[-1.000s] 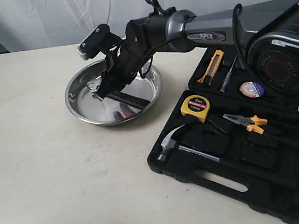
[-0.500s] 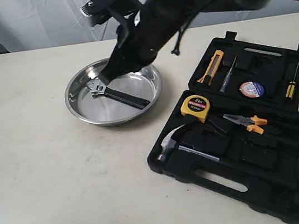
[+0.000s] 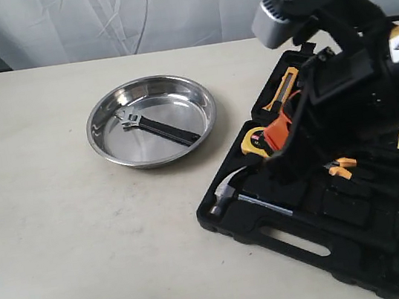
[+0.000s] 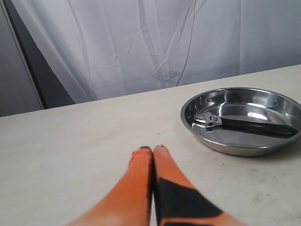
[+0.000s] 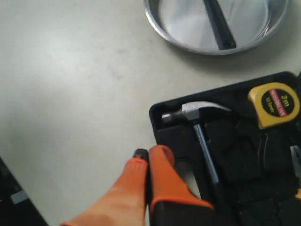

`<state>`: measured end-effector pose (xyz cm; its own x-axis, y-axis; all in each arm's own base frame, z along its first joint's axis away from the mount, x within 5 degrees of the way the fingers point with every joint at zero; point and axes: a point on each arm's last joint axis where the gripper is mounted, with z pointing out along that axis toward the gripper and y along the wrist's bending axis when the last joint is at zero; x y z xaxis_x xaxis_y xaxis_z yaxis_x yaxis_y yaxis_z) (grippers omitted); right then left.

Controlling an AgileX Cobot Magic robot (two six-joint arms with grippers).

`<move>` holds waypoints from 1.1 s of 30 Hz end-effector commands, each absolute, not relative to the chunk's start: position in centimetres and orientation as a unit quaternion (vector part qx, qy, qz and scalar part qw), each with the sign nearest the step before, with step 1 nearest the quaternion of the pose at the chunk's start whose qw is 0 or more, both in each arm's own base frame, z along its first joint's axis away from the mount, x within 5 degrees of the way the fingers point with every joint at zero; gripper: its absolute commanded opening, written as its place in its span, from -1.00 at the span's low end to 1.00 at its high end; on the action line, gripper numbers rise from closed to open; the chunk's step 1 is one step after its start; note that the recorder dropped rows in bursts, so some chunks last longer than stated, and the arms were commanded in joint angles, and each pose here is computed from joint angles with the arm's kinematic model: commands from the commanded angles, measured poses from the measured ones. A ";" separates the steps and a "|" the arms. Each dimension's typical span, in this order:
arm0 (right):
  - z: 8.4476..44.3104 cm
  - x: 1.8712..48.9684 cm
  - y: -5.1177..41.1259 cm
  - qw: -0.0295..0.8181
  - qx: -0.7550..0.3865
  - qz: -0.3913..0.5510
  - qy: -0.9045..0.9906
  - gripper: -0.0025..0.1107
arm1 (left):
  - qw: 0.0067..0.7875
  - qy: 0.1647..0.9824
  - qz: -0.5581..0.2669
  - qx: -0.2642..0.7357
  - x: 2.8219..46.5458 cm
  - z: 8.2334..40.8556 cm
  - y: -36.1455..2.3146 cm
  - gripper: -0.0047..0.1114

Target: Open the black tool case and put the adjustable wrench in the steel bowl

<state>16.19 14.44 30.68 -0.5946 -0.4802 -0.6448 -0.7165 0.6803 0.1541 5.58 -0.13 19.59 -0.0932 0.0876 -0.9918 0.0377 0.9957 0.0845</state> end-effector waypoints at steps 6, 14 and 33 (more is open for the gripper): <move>33.9 13.1 11.9 0.368 -0.362 0.201 0.833 -0.97 | 0.673 0.738 0.014 0.041 5.6 19.7 -0.2 -0.91; 28.3 8.4 4.8 0.607 -0.235 0.137 0.747 -0.97 | 0.673 0.738 0.014 0.041 5.6 19.7 -0.2 -0.91; 20.7 5.6 0.6 0.710 -0.010 0.047 0.702 -0.97 | 0.673 0.738 0.014 0.041 5.6 19.7 -0.2 -0.91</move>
